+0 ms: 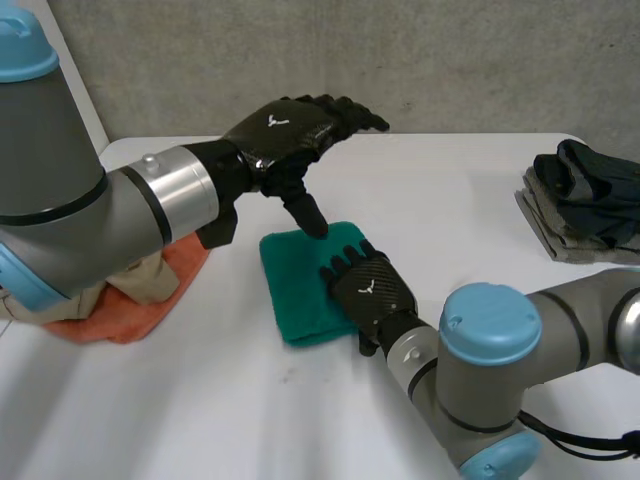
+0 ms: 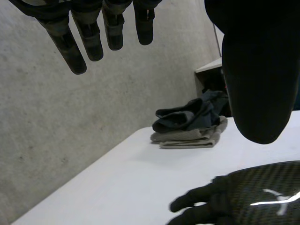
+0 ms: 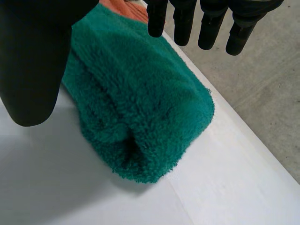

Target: Fold the laundry.

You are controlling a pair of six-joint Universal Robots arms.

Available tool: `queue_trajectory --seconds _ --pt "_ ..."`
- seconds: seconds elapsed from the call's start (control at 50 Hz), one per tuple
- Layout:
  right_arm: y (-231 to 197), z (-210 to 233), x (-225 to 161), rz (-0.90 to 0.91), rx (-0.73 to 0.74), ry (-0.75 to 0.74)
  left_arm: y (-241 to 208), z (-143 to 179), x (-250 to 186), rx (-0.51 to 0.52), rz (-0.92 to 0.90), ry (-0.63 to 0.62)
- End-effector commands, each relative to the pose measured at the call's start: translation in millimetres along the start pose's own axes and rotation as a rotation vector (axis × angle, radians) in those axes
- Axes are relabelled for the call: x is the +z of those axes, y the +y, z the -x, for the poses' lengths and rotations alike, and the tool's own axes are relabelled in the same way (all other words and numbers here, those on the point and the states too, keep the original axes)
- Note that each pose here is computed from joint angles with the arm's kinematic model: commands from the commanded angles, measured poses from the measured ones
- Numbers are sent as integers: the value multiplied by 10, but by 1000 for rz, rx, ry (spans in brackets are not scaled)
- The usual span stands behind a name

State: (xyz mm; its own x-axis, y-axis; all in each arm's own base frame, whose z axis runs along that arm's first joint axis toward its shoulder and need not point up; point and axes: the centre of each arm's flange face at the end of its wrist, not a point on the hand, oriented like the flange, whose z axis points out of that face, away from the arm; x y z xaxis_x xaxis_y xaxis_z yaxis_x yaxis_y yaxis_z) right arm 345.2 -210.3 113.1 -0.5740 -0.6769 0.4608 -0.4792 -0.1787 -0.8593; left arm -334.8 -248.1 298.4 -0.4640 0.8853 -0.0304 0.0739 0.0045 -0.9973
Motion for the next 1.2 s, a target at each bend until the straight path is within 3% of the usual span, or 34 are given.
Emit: queue_trajectory --seconds 0.02,0.6,0.68,0.72,0.8,0.98,1.1,1.2 --pt "100 29 190 -36 -7 15 86 -43 -6 -17 25 -1" --pt "-44 -53 702 -159 -31 33 92 -12 2 -17 23 -6" --pt "-211 -157 801 -221 -34 62 75 -2 4 -14 18 -8" --pt "-351 -294 848 -262 -32 100 57 6 3 -10 13 -10" --pt "-839 -984 884 -392 -42 261 -6 21 9 3 -7 -13" --pt "-1288 -2210 711 -523 -68 523 -266 17 -38 43 -78 -21" --pt "-1103 -2885 536 -476 -74 649 -305 21 -25 17 -108 -17" --pt "-548 -3533 358 -371 -39 765 -293 22 -12 -16 -115 -14"
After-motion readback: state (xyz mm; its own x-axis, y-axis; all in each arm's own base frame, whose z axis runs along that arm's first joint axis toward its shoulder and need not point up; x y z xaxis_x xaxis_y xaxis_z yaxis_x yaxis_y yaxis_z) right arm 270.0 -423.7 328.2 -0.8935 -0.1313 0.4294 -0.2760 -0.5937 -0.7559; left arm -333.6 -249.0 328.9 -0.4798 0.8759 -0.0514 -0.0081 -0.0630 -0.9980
